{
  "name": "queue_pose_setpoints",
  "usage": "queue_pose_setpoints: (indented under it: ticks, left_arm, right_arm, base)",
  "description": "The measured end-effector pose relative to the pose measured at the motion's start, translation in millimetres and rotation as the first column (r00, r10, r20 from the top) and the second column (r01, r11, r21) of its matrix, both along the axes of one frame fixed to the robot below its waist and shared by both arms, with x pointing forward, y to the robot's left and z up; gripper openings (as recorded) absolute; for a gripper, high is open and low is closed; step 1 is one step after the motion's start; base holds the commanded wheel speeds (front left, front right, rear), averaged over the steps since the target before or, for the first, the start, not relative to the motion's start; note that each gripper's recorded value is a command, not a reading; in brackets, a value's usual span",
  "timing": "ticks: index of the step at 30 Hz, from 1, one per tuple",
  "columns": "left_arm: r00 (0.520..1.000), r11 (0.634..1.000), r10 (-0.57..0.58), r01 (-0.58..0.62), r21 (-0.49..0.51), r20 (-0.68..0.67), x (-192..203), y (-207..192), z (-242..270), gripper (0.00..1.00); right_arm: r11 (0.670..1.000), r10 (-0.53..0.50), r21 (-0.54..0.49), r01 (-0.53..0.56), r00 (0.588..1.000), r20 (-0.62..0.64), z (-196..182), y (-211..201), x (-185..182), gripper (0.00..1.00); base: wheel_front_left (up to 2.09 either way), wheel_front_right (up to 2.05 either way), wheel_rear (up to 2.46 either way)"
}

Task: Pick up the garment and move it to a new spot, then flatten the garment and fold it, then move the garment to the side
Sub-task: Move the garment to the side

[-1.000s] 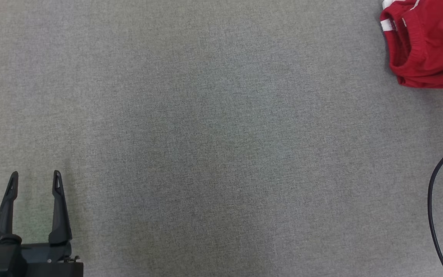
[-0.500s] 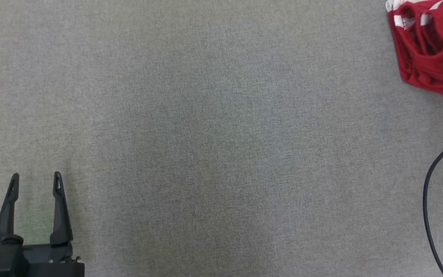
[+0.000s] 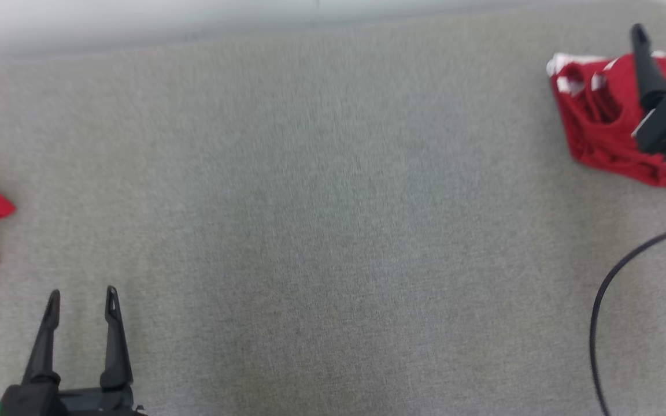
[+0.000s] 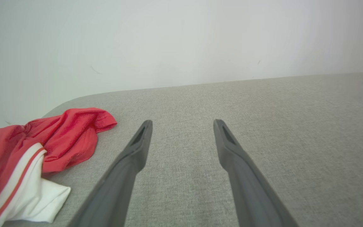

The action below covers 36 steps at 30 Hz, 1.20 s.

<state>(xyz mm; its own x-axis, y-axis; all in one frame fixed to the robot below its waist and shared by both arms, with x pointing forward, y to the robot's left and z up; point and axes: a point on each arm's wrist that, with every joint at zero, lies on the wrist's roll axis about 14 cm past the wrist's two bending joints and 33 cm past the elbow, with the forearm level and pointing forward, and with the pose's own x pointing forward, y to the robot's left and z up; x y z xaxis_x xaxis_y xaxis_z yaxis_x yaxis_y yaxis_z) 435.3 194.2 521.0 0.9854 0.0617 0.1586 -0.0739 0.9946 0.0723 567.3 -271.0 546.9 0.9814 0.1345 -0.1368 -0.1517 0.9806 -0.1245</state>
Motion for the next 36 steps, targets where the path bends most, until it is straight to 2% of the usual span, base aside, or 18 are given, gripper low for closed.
queue_pose_setpoints:
  ticks: [8, 14, 26, 33, 36]
  left_arm:
    - [0.999, 1.0, -0.002, 0.004, -0.03, 0.05, -22.1, -3.3, 21.5, 1.0]
    - [0.997, 0.999, 0.013, -0.009, -0.053, 0.074, -35.3, 0.5, 31.4, 1.0]
    - [0.996, 0.996, 0.026, -0.019, -0.085, 0.091, -53.5, 1.8, 39.1, 1.0]
    - [0.995, 0.995, 0.029, -0.019, -0.094, 0.1, -57.6, 2.9, 42.2, 1.0]
    - [0.994, 0.995, 0.029, -0.019, -0.1, 0.102, -61.8, 2.7, 43.1, 1.0]
  right_arm:
    - [0.994, 0.054, 0.094, -0.062, 0.995, 0.089, 17.4, 29.9, -39.2, 1.0]
    - [0.983, 0.117, 0.119, -0.139, 0.977, 0.181, 31.5, 64.3, -64.9, 1.0]
    - [0.96, 0.108, 0.226, -0.164, 0.964, 0.245, 13.9, 108.9, -114.3, 1.0]
    - [0.956, 0.128, 0.219, -0.193, 0.951, 0.283, 11.5, 131.1, -139.1, 1.0]
    - [0.962, 0.132, 0.198, -0.189, 0.954, 0.268, -0.5, 136.1, -157.9, 1.0]
  base:
    - [0.0, 0.0, 0.0]
    - [0.0, 0.0, 0.0]
    - [0.0, 0.0, 0.0]
    - [0.0, 0.0, 0.0]
    - [0.0, 0.0, 0.0]
